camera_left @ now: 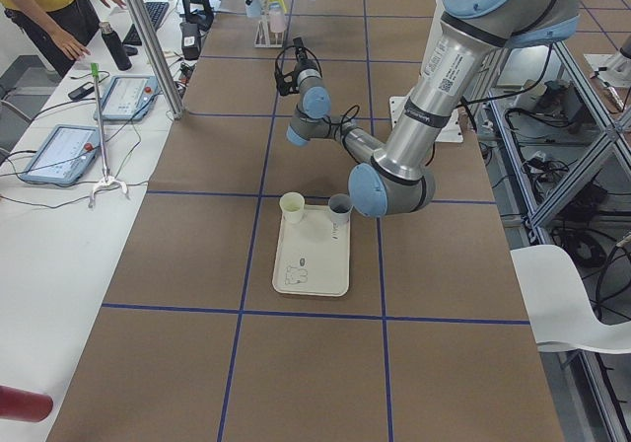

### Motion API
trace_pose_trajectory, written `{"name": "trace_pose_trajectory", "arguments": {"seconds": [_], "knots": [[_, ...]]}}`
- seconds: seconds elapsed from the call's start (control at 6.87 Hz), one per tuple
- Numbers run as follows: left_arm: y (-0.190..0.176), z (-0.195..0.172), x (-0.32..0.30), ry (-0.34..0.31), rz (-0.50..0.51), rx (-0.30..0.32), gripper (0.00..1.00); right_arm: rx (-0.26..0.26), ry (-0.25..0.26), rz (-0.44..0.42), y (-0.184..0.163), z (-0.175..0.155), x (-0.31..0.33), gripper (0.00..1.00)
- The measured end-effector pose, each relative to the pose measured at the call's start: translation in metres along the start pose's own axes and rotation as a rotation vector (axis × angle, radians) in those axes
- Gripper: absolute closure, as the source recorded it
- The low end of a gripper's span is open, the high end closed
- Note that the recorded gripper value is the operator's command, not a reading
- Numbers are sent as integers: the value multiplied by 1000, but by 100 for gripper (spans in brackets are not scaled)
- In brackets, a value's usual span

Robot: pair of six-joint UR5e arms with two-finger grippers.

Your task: Transfer IKEA cup to right arm and place on rack

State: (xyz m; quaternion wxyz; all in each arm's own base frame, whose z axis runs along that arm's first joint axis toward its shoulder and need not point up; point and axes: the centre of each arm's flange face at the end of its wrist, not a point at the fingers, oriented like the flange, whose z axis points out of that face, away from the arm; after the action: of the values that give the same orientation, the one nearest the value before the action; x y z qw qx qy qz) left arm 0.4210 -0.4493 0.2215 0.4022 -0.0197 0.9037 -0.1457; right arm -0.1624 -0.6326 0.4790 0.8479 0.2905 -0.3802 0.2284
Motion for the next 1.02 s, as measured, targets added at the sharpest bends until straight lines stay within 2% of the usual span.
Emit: {"name": "trace_pose_trajectory", "arguments": {"seconds": [0.29, 0.44, 0.58, 0.73, 1.02], "knots": [[0, -1, 2, 3, 3, 1, 0, 5, 9, -2, 4, 0, 4, 0], [-6, -5, 6, 2, 47, 8, 0, 7, 8, -3, 6, -3, 6, 0], [-18, -12, 12, -24, 177, 23, 0, 16, -3, -7, 5, -12, 2, 0], [-34, -19, 11, -95, 369, 53, 0, 25, -21, -13, 3, -25, -6, 0], [-84, -57, 4, -319, 783, 119, 0, 32, -53, -15, 9, -60, -14, 0]]}}
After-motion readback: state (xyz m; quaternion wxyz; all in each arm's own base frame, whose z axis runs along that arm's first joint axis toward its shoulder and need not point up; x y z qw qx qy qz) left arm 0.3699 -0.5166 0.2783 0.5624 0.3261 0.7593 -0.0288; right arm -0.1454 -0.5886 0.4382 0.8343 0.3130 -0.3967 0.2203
